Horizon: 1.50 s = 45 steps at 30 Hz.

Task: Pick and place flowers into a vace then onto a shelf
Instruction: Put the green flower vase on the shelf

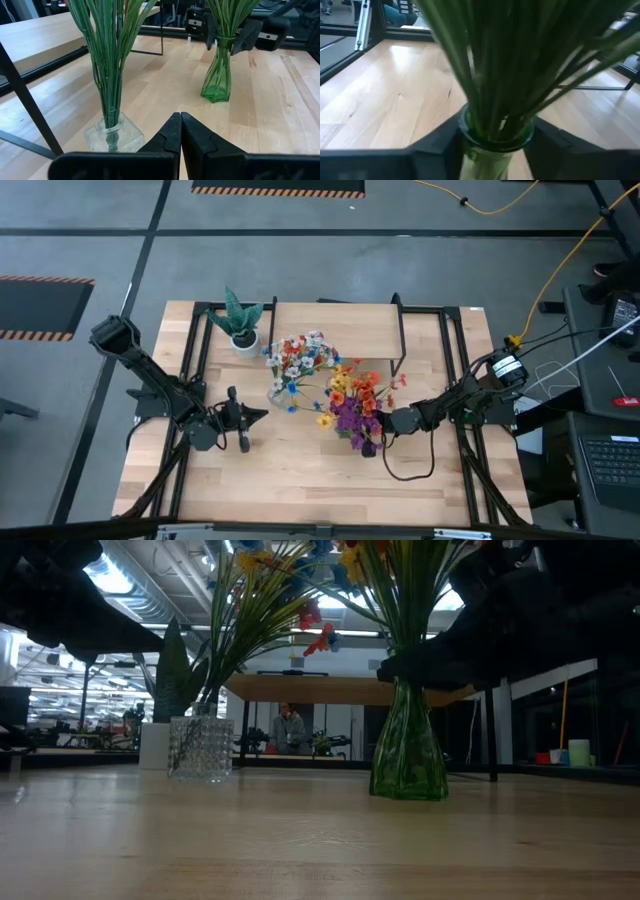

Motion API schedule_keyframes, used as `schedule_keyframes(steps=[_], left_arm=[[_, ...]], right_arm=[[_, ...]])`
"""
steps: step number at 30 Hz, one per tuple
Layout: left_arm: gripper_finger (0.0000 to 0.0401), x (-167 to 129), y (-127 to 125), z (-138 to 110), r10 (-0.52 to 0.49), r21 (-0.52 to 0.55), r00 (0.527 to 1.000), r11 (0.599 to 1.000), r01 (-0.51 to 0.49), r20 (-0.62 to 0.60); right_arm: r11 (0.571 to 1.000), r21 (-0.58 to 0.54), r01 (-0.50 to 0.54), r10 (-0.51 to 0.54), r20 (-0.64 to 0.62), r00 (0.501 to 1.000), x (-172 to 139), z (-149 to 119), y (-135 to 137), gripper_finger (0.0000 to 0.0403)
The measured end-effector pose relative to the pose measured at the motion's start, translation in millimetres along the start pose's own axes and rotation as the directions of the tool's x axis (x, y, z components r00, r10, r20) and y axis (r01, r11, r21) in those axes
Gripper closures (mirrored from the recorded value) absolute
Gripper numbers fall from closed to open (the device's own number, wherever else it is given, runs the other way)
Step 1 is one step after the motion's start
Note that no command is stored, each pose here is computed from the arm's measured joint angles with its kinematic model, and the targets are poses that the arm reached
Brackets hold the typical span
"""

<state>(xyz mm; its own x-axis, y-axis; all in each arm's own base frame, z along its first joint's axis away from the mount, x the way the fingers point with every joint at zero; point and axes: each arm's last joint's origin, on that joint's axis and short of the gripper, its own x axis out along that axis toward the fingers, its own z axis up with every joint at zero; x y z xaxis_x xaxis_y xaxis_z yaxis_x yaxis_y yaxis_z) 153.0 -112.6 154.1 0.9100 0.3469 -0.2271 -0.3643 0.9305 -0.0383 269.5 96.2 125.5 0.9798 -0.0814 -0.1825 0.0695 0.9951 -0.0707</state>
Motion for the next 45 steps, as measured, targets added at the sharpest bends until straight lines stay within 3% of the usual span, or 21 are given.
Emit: schedule_keyframes(steps=[5, 15, 22, 33, 36, 45], left_arm=[[0.0399, 0.0, 0.0, 0.0, 0.001, 0.014, 1.0, 1.0, -0.001, 0.0], [0.0399, 0.0, 0.1, 0.0, 0.004, 0.046, 1.0, 0.999, -0.004, 0.002], [0.0399, 0.0, 0.9, 0.5, 0.032, 0.044, 0.999, 0.998, -0.032, 0.017], [0.04, 0.0, 0.8, 0.4, 0.03, 0.03, 0.999, 0.999, -0.031, 0.016], [0.0399, 0.0, 0.8, 0.5, 0.03, 0.022, 0.999, 0.999, -0.03, 0.016], [0.0399, 0.0, 0.8, 0.4, 0.029, 0.023, 0.999, 0.999, -0.029, 0.016]], right_arm=[[1.0, -0.006, 0.001, -0.001, -0.01, 1.0, -0.3, -1.1, 0.1, 0.0293], [0.999, 0.043, -0.002, 0.001, 0.002, 1.0, -15.2, -2.2, -7.3, 0.0292], [0.997, 0.075, -0.03, 0.026, 0.062, 0.998, -46.7, 13.0, -16.0, 0.0292], [0.99, 0.057, -0.13, 0.127, 0.063, 0.99, -77.7, 33.7, -6.0, 0.0292], [0.994, 0.039, -0.106, 0.104, 0.033, 0.994, -84.3, 34.6, -6.0, 0.0292], [0.99, 0.066, -0.127, 0.12, 0.103, 0.987, -102.3, 53.1, -9.7, 0.0292]])
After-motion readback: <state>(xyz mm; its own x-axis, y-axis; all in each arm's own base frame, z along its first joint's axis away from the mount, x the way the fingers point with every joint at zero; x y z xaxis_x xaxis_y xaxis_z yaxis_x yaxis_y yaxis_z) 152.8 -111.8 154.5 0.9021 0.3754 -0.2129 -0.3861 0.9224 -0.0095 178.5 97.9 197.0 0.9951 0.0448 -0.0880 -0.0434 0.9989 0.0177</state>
